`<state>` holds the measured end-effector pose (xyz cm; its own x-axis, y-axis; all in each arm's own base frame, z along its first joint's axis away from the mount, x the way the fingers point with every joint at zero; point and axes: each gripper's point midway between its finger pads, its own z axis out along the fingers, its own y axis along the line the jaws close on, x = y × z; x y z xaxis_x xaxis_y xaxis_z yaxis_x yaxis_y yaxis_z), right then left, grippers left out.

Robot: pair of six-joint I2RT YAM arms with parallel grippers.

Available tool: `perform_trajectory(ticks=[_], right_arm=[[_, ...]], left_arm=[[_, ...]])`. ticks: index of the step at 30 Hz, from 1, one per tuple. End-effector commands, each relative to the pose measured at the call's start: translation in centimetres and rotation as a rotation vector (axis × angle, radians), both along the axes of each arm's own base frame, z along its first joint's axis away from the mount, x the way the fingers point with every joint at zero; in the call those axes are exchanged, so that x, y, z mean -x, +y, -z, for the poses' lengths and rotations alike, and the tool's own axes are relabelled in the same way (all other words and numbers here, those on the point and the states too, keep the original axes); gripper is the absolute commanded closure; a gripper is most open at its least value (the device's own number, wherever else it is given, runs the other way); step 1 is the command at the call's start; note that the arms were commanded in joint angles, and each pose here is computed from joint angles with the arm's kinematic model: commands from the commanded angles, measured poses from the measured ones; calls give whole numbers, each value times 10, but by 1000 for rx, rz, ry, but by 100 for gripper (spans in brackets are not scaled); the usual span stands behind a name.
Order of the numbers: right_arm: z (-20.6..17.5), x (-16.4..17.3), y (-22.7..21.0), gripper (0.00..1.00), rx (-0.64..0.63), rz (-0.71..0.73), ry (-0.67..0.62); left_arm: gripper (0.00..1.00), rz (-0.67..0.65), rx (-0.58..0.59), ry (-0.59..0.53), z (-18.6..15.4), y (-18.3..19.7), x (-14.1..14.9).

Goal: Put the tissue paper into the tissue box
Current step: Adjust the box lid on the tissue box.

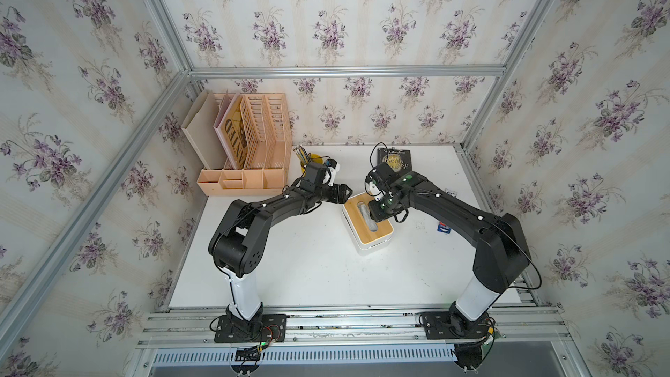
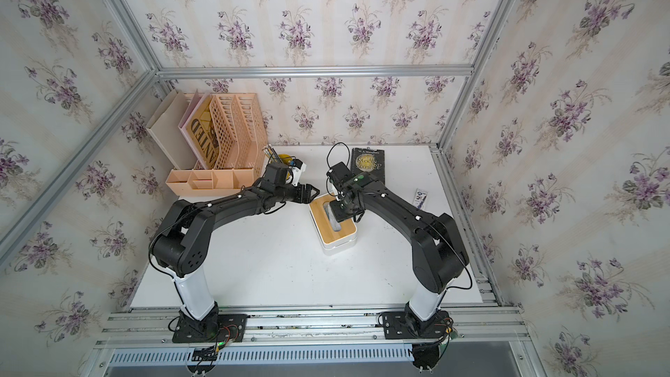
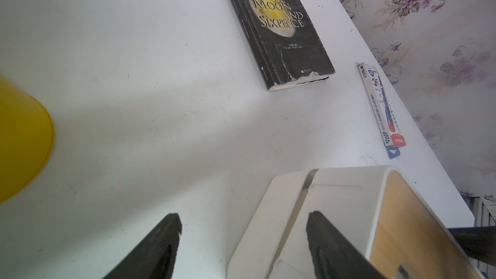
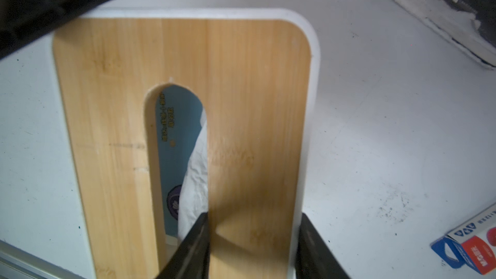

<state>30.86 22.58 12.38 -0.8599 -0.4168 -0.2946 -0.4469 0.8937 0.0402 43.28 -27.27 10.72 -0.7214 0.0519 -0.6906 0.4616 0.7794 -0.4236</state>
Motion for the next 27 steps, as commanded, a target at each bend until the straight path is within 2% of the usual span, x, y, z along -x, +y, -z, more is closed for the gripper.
perform_trajectory(ticks=[1, 27], right_arm=[[-10, -8, 6, 71, -20, -2, -32], [11, -10, 5, 73, 17, -29, 67]], left_arm=[[22, 8, -7, 1, 1, 0, 3], [22, 6, -6, -2, 1, 1, 1]])
